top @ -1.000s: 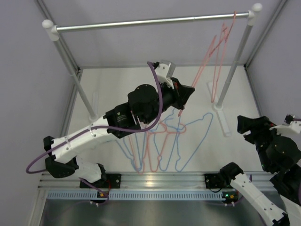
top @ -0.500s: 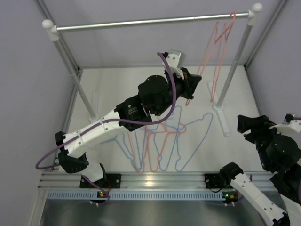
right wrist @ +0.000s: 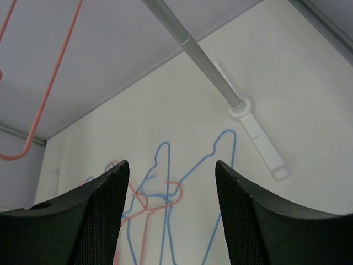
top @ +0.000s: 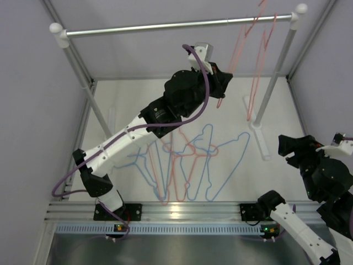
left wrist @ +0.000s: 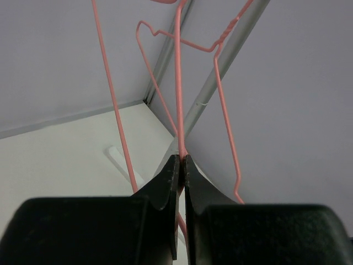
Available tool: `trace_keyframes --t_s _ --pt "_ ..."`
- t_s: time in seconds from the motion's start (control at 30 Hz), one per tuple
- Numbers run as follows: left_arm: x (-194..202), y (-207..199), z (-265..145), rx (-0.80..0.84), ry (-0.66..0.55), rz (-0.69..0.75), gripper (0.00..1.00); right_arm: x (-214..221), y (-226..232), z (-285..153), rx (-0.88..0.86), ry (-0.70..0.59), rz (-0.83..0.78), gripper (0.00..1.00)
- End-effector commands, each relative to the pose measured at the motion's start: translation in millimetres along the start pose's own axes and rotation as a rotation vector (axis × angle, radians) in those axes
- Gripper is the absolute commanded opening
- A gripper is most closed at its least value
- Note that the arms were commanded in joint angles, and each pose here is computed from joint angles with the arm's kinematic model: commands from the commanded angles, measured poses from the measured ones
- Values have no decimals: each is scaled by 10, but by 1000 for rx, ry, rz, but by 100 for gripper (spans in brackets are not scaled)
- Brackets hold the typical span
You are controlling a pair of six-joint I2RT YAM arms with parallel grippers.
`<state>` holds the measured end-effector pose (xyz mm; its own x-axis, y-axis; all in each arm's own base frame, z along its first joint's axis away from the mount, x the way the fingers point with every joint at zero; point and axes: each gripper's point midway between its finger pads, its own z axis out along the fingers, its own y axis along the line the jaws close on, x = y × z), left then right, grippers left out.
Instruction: Organize the hangers
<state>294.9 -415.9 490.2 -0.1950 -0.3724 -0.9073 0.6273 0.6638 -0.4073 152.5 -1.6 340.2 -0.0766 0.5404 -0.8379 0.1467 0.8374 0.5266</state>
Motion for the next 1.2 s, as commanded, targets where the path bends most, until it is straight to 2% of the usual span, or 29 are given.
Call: trace_keyframes --t_s 0.0,0.43,1.03,1.1,1.17 --pt "-268 -205 8 83 -57 -42 0 -105 -9 -28 20 -19 -8 62" --pt "91 -217 119 98 25 -97 0 -87 -37 -42 23 -18 -8 62" --pt "313 -222 127 118 80 -98 0 -58 -59 -41 25 -17 -5 62" --pt "303 -220 109 119 78 -98 4 -52 -59 -38 25 -15 -6 62" --pt "307 -226 74 122 81 -93 17 -53 -61 -38 26 -16 -6 62"
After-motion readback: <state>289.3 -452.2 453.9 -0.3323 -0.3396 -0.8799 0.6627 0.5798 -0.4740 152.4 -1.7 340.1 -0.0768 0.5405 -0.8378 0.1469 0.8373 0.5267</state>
